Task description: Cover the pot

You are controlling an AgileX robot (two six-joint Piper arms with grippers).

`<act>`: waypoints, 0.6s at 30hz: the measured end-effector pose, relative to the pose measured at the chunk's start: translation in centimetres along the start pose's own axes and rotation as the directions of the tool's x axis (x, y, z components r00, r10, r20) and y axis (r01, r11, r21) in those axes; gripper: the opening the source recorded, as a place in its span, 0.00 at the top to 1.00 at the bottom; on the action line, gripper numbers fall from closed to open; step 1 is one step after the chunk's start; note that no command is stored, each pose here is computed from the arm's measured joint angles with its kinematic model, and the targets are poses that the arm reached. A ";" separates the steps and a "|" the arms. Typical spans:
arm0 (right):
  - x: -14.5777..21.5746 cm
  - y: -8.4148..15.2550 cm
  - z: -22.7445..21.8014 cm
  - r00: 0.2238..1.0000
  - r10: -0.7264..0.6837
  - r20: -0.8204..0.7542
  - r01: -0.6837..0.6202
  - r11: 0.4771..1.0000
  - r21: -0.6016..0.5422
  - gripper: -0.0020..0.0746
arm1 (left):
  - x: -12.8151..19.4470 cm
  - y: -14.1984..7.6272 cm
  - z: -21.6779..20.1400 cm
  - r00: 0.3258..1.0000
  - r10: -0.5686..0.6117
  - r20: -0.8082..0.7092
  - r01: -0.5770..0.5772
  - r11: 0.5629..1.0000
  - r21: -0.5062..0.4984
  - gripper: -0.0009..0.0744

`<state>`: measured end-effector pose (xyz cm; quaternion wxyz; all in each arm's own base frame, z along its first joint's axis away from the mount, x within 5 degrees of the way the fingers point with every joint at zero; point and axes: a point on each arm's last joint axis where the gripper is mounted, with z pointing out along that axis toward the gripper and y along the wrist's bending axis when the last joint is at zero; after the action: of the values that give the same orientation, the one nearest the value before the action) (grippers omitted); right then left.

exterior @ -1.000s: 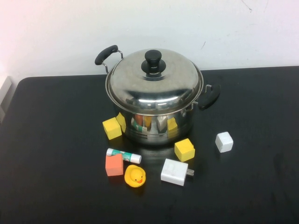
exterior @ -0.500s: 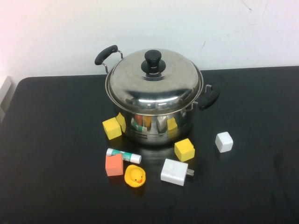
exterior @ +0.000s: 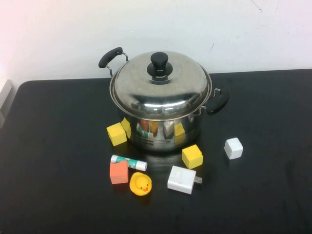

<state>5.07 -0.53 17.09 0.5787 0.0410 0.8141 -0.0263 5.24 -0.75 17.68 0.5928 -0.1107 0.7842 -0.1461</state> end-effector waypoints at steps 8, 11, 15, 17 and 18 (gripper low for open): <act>0.0 0.0 0.0 1.000 0.000 0.000 0.000 1.000 0.000 0.98 | 0.0 0.1 0.0 0.998 0.059 0.000 -0.059 0.998 -0.009 0.99; 0.0 0.0 0.0 1.000 0.000 0.000 0.000 1.000 0.000 0.98 | 0.0 0.1 0.0 0.998 0.070 -0.003 -0.070 0.997 -0.013 0.99; 0.0 0.0 0.0 1.000 0.000 0.000 0.000 1.000 0.000 0.98 | 0.0 0.1 0.0 0.997 0.078 -0.004 -0.078 0.997 -0.016 0.99; 0.0 0.0 0.0 1.000 0.000 0.000 0.000 1.000 0.000 0.98 | 0.0 0.1 0.0 0.997 0.080 -0.004 -0.080 0.997 -0.017 0.99; 0.0 0.0 0.0 1.000 0.000 0.000 0.000 1.000 0.000 0.98 | 0.0 0.1 0.0 0.997 0.081 -0.003 -0.081 0.997 -0.017 0.99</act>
<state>5.07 -0.53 17.09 0.5787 0.0410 0.8141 -0.0263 5.23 -0.60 17.65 0.5961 -0.0837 0.7901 -0.1153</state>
